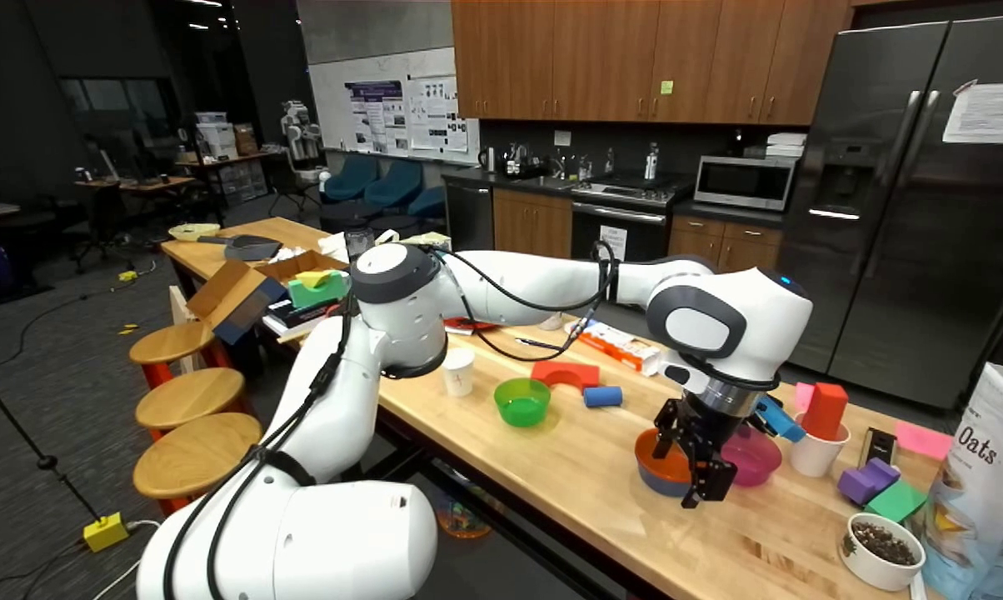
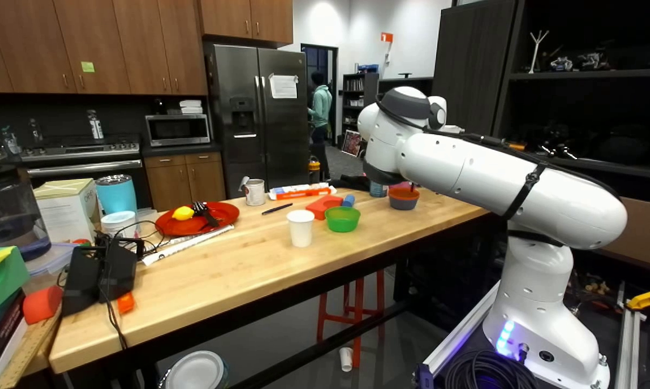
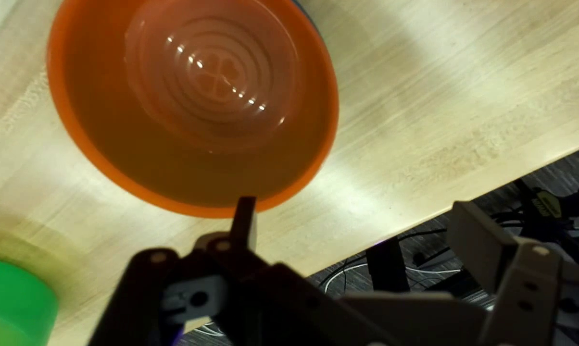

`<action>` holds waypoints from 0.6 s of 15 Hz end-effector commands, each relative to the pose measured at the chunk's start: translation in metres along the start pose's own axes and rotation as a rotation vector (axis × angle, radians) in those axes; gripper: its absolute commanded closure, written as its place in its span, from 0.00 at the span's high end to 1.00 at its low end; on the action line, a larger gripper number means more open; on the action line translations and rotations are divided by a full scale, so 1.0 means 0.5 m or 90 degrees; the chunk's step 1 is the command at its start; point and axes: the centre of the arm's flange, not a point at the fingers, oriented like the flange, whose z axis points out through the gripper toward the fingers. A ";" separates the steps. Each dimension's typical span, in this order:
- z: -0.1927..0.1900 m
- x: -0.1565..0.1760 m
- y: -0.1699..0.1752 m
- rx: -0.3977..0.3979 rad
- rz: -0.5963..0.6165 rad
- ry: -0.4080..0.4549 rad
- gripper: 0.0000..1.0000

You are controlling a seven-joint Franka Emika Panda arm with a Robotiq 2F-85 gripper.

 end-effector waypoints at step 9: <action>-0.010 -0.029 0.011 0.011 0.024 0.013 0.21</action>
